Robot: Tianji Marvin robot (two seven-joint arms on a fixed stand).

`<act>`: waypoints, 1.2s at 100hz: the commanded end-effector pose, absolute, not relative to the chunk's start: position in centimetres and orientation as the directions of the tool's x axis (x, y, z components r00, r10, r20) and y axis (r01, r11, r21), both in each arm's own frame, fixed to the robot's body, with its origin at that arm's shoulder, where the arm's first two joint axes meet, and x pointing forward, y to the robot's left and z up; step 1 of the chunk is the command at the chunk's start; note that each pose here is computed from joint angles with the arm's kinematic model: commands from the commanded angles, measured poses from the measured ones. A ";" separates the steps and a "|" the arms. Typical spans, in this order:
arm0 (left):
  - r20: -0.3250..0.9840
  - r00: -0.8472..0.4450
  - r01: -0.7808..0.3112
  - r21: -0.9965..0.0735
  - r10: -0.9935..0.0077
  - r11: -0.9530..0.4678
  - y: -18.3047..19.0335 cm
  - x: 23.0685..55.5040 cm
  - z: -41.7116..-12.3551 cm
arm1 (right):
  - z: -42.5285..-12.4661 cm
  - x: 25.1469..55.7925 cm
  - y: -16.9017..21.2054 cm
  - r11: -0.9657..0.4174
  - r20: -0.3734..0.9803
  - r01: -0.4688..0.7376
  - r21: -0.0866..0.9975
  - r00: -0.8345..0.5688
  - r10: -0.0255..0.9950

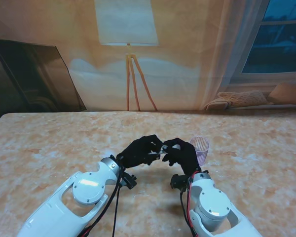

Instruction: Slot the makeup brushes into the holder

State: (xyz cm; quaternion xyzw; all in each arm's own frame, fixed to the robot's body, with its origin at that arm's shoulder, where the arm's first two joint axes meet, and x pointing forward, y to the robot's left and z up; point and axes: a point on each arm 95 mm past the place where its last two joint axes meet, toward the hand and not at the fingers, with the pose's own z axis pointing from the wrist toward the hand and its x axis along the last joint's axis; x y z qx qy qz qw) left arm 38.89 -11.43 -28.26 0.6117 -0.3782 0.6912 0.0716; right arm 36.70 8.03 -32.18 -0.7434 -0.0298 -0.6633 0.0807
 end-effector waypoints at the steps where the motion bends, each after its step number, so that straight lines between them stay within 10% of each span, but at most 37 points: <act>1: 0.899 -0.239 -0.569 -0.436 -0.367 -0.697 -11.7 38.7 -28.3 | -32.1 36.3 8.7 -0.982 0.986 0.151 -0.113 0.135 -0.093; 120: 0.900 -0.221 -0.643 -0.425 -0.376 -0.638 -11.0 38.6 -28.7 | -31.7 36.1 8.3 -0.985 0.983 0.123 -0.123 0.149 -0.104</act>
